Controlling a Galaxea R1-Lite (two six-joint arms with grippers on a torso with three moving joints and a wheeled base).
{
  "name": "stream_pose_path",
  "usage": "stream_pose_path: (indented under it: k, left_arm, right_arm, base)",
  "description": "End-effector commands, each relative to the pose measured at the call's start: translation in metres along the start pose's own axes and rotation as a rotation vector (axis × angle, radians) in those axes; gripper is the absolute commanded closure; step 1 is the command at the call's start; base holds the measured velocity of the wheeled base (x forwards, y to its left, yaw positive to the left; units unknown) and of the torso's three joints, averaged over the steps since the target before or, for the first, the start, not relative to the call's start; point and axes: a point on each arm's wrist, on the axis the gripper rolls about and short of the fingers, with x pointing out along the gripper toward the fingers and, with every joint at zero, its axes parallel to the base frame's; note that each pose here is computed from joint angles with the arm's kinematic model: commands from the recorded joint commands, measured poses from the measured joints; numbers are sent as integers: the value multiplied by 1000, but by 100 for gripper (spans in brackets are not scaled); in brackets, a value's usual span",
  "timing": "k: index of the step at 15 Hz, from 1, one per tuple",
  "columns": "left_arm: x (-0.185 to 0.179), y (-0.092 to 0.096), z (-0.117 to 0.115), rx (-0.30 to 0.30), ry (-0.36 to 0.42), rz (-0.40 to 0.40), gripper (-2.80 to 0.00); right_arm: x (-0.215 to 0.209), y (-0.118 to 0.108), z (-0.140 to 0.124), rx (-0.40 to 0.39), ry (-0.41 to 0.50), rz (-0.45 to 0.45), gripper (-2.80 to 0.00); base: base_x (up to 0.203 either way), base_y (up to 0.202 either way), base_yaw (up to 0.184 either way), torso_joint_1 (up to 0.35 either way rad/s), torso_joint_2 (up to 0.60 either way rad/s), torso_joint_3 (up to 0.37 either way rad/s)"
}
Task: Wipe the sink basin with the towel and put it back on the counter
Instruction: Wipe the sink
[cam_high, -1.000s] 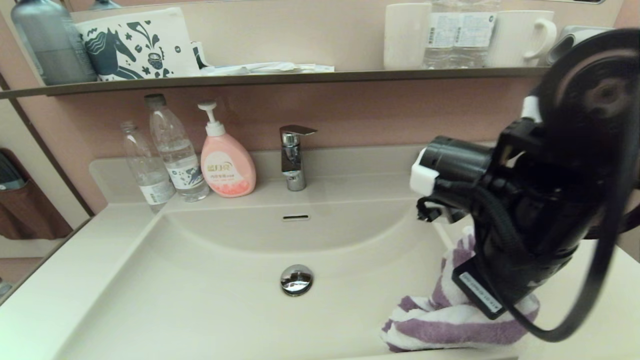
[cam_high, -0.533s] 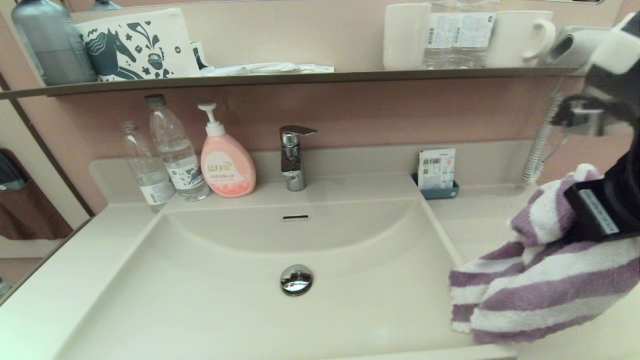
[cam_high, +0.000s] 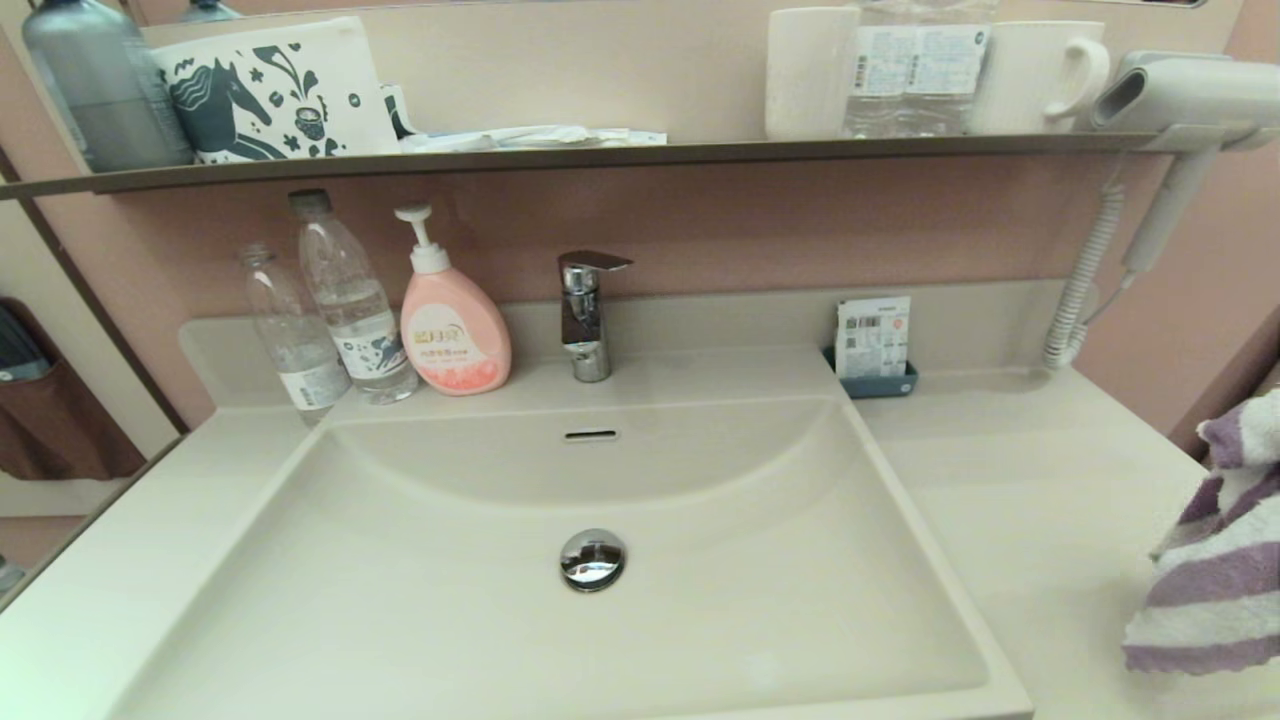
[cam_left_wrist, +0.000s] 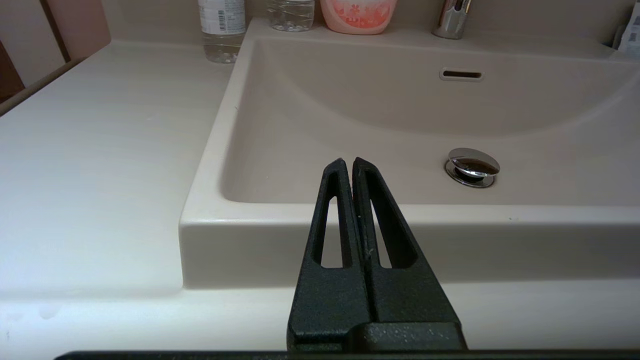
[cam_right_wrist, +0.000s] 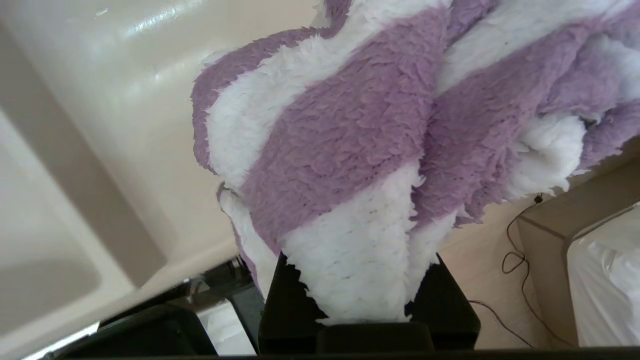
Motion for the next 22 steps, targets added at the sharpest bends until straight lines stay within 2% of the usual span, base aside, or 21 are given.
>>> stream_pose_path:
  k: [1, 5, 11, 13, 16, 17, 19, 22]
  left_arm:
    - [0, 0, 0, -1, 1, 1, 0]
    - [0, 0, 0, -1, 1, 0, 0]
    - [0, 0, 0, -1, 1, 0, 0]
    - [0, 0, 0, -1, 1, 0, 0]
    - [0, 0, 0, -1, 1, 0, 0]
    - [0, 0, 0, -1, 1, 0, 0]
    - [0, 0, 0, -1, 1, 0, 0]
    - [0, 0, 0, -1, 1, 0, 0]
  right_arm:
    - [13, 2, -1, 2, 24, -17, 0]
    - [54, 10, 6, 34, 24, -53, 0]
    - [90, 12, 1, 50, 56, -102, 0]
    - [106, 7, 8, 93, 45, -124, 0]
    - [117, 6, 20, 96, 54, -140, 0]
    - [113, 7, 20, 85, 45, -132, -280]
    - [109, 7, 20, 64, 39, -130, -280]
    - [91, 3, 34, 95, -28, -110, -280]
  base:
    - [0, 0, 0, 0, 0, 0]
    - [0, 0, 0, 0, 0, 0]
    - [0, 0, 0, 0, 0, 0]
    - [0, 0, 0, 0, 0, 0]
    - [0, 0, 0, 0, 0, 0]
    - [0, 0, 0, 0, 0, 0]
    - [0, 0, 0, 0, 0, 0]
    - [0, 0, 0, 0, 0, 0]
